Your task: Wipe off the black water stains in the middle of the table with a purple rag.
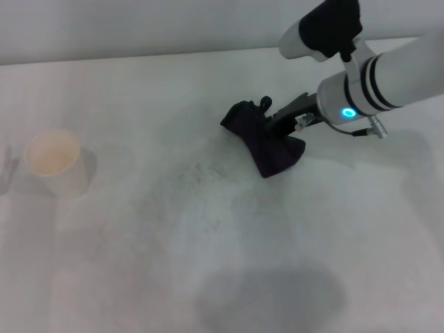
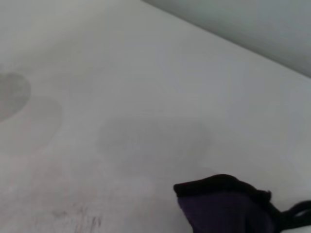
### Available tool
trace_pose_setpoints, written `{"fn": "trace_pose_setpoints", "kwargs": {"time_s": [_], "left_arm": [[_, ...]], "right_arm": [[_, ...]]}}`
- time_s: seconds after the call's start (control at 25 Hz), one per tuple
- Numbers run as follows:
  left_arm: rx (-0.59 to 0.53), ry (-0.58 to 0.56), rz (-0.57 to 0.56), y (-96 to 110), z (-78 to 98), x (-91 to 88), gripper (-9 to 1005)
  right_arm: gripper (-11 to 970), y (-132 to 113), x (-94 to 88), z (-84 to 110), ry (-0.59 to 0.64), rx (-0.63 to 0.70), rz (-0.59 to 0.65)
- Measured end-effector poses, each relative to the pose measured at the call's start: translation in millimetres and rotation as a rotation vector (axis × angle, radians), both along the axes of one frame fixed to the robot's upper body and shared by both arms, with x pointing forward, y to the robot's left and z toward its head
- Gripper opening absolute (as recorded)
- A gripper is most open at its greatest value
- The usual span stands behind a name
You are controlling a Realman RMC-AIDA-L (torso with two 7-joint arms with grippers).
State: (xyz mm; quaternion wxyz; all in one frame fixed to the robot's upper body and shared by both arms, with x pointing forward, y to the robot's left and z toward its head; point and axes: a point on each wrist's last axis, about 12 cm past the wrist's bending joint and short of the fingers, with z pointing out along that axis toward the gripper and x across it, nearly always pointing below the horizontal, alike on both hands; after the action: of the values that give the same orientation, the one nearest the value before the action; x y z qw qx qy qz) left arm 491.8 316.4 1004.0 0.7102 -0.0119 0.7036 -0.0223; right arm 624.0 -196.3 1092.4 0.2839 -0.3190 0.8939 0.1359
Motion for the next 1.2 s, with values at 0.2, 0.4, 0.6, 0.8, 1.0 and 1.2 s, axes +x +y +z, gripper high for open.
{"fn": "trace_pose_setpoints", "kwargs": {"time_s": [0.2, 0.4, 0.6, 0.8, 1.0, 1.2], "left_arm": [[0.004, -0.001, 0.003, 1, 0.2, 0.0, 873], [0.012, -0.001, 0.006, 3, 0.4, -0.2, 873], [0.013, -0.001, 0.006, 3, 0.4, -0.2, 872], [0.005, -0.01, 0.003, 2, 1.5, 0.4, 872], [-0.057, -0.032, 0.002, 3, 4.1, 0.0, 873], [-0.067, -0.031, 0.004, 4, 3.8, -1.1, 873]], "right_arm": [[221, -18, -2.9, 3.3, -0.044, 0.027, -0.047], [307, -26, -9.2, 10.3, -0.092, 0.05, -0.055], [580, -31, -5.3, 23.1, -0.24, 0.163, -0.107], [752, -37, 0.6, 16.5, -0.39, 0.382, -0.202], [818, -48, -11.4, 3.4, -0.489, 0.668, -0.254], [869, -76, -38.5, -20.2, -0.765, 0.607, -0.265]]}}
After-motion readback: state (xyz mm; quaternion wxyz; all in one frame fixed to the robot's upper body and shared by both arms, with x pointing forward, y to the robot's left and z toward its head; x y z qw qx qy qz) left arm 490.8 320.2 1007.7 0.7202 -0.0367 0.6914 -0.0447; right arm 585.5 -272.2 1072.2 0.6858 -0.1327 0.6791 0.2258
